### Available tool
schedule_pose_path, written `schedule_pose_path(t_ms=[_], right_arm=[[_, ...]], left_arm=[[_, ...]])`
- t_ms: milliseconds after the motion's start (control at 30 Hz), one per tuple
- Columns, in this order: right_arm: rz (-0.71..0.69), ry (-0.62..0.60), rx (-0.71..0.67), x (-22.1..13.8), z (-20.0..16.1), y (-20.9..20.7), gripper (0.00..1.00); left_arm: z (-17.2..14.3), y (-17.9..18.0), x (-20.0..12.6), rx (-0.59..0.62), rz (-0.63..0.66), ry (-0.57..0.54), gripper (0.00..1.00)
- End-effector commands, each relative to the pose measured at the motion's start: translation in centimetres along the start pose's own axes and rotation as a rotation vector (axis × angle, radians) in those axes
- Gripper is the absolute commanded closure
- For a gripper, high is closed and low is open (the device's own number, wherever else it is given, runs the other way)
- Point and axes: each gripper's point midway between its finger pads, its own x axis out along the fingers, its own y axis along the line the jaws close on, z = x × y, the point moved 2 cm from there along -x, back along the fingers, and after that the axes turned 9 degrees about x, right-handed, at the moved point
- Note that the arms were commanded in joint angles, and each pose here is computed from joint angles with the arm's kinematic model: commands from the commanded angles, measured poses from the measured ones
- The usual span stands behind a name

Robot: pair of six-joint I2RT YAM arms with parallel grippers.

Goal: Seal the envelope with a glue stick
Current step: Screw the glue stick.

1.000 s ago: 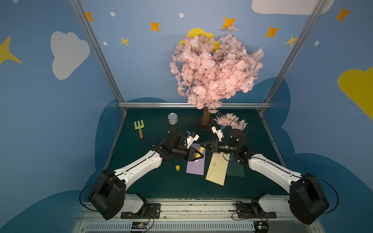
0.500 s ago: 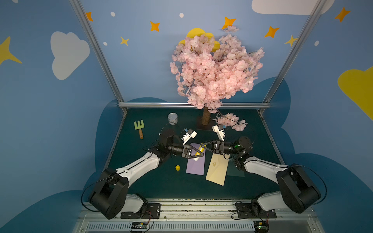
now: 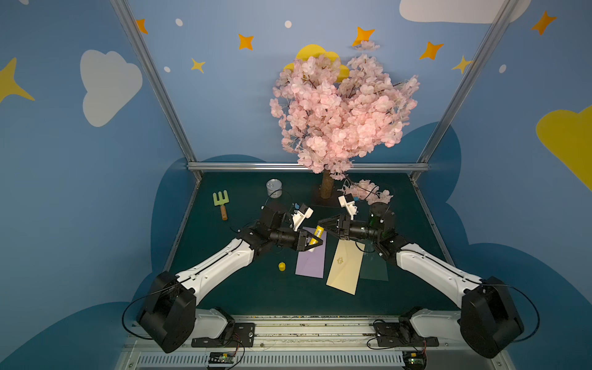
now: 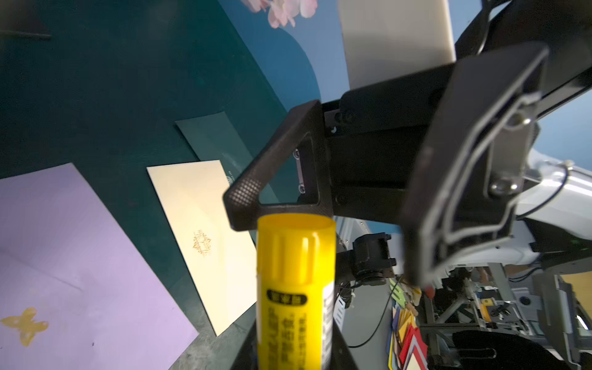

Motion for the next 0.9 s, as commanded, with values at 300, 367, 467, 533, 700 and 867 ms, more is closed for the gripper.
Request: schedule_pose_path(t_ms=[300, 367, 467, 533, 700, 867], right_arm=[[-0.110, -0.042, 0.067, 1.0, 0.8, -2.2, 0.62], [-0.105, -0.031, 0.063, 1.1, 0.5, -2.0, 0.59], [-0.103, -0.024, 0.047, 1.2, 0.3, -1.7, 0.58], [-0.097, -0.020, 0.035, 1.2, 0.1, -1.5, 0.61], [-0.074, -0.005, 0.006, 1.0, -0.4, -1.3, 0.77], [0.028, 0.017, -0.058, 0.1, -1.1, 0.4, 0.84]], left_arm=[[-0.8, 1.1, 0.9, 0.022, 0.079, 0.041, 0.97], [-0.9, 1.3, 0.9, 0.017, 0.085, 0.042, 0.97], [-0.9, 1.5, 1.1, 0.009, 0.090, 0.047, 0.97], [-1.0, 1.6, 1.2, 0.006, 0.091, 0.052, 0.97], [-0.8, 1.0, 1.2, 0.001, 0.056, 0.052, 0.97], [-0.3, 0.3, 0.5, -0.017, 0.003, 0.029, 0.97]])
